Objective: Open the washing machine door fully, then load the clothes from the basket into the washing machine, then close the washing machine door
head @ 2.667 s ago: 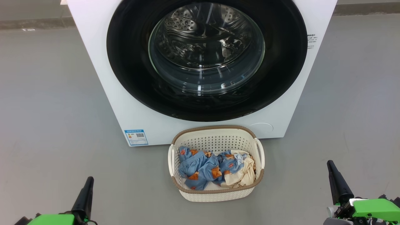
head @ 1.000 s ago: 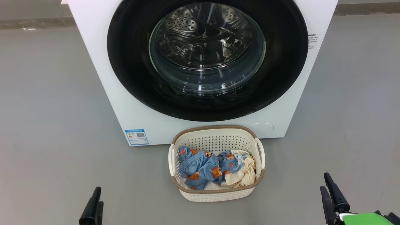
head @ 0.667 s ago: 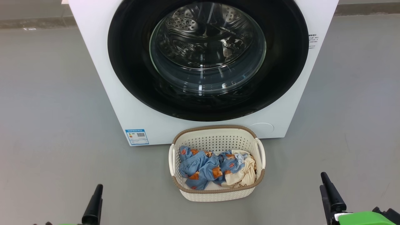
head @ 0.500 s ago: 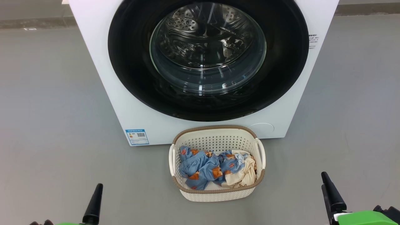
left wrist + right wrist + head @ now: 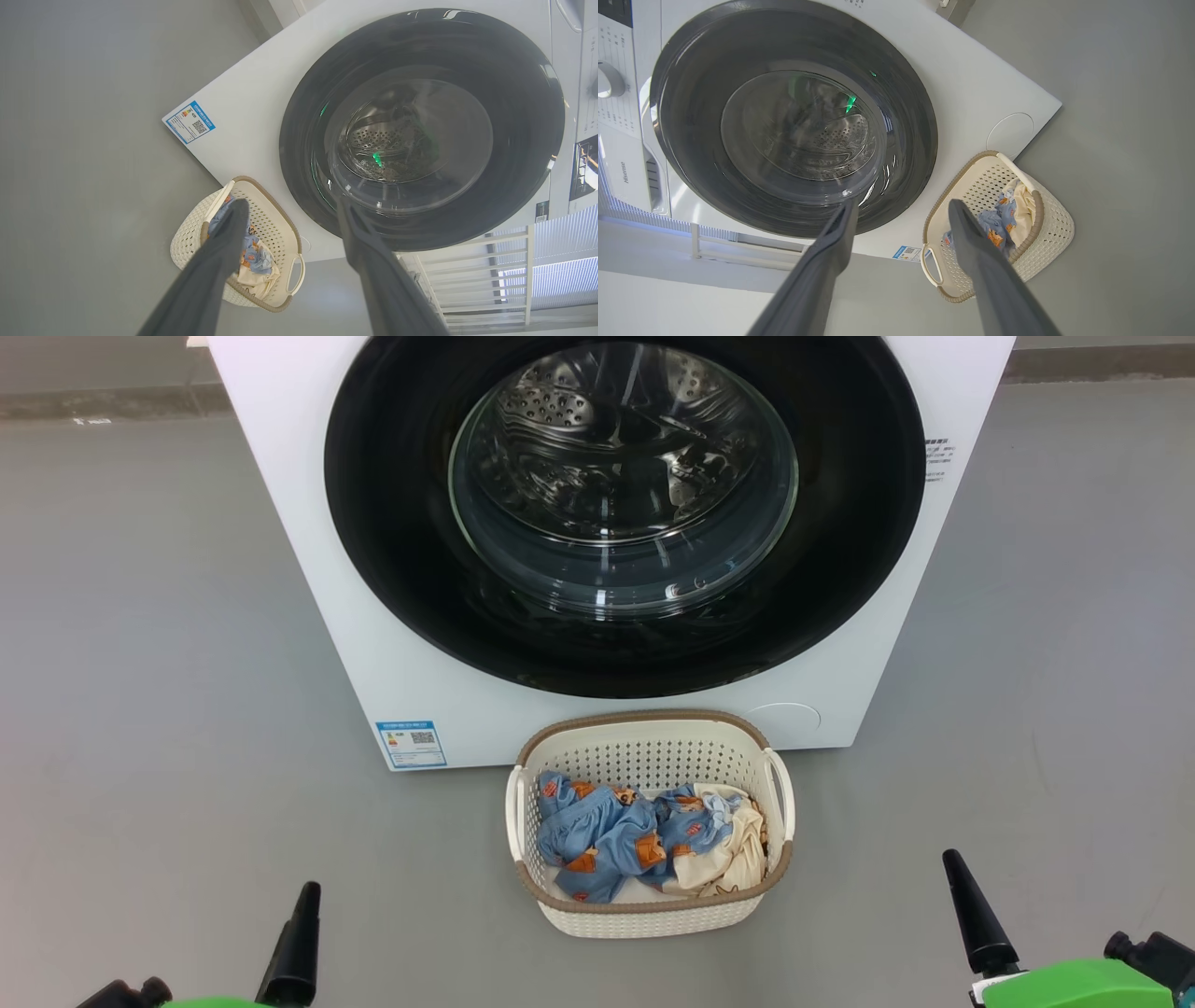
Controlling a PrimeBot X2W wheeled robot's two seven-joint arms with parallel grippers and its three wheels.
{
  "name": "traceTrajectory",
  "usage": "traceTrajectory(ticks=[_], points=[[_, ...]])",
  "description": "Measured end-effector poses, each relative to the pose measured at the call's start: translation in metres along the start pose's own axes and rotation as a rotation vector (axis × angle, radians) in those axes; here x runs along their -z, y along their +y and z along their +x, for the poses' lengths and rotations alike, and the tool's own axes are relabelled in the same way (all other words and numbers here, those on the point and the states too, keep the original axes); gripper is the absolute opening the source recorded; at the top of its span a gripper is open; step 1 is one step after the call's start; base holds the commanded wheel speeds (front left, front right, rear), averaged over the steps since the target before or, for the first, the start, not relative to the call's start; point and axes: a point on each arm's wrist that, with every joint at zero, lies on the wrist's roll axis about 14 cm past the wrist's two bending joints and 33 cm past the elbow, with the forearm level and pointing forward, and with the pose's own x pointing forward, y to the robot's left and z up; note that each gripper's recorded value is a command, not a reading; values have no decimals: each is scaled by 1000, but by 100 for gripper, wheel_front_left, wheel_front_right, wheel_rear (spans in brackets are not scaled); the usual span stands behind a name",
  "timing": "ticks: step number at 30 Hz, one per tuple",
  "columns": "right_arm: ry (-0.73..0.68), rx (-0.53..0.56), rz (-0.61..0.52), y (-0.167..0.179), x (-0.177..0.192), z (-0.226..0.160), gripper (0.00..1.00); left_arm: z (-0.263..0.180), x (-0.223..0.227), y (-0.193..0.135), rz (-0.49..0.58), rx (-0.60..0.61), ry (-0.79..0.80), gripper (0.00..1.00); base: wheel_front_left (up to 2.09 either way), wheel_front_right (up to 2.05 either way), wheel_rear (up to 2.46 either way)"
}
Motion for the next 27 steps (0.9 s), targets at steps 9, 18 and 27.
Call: traceTrajectory(ticks=[9,18,27], points=[[14,-12,-138,1,3,0,100,0,4,-4,98,14,6,100,0,0,0],[20,-25,-304,2,4,0,100,1,6,-8,237,35,4,100,0,0,0],[20,-38,-438,2,3,0,100,1,8,-11,358,55,5,100,0,0,0]])
